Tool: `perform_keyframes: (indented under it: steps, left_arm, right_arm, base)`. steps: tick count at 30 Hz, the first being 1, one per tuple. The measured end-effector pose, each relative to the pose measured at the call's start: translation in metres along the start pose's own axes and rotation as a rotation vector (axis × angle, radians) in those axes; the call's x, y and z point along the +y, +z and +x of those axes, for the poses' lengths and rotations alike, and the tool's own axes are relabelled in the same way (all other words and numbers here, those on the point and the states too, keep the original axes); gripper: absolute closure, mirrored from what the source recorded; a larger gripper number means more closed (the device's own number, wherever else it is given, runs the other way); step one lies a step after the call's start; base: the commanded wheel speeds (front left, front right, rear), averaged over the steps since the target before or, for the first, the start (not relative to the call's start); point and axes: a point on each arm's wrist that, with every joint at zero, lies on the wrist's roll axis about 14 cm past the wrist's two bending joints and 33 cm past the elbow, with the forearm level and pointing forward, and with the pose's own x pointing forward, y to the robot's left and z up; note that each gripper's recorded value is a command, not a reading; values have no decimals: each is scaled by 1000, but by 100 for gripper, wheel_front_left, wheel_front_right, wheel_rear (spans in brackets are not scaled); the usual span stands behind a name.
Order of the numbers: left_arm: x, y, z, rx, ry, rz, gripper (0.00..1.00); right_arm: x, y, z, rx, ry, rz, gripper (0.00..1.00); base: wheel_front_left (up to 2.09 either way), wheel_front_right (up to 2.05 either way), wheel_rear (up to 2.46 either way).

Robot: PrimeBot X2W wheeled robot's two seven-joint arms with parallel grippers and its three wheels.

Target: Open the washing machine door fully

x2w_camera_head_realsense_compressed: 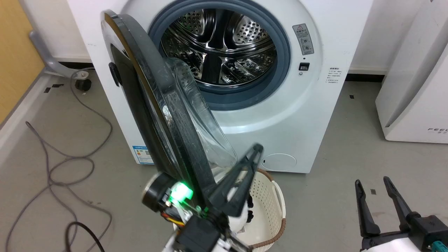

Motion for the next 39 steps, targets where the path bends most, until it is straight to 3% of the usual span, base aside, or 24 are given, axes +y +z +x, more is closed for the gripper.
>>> perform_keyframes:
  steps: [12, 27, 39]
  left_arm:
    - [-35, -58, -41, 225, -69, -78, 100]
    - [-6, -100, -76, 394, 72, -80, 100]
    - [16, -98, -101, 425, 175, -54, 100]
  right_arm:
    - [7, -4, 1, 10, 21, 3, 0]
    - [21, -11, 9, 29, 65, 12, 0]
    - [50, -16, 24, 38, 152, 41, 0]
  base:
    - [0, 0, 0]
    - [0, 0, 0]
    - [0, 0, 0]
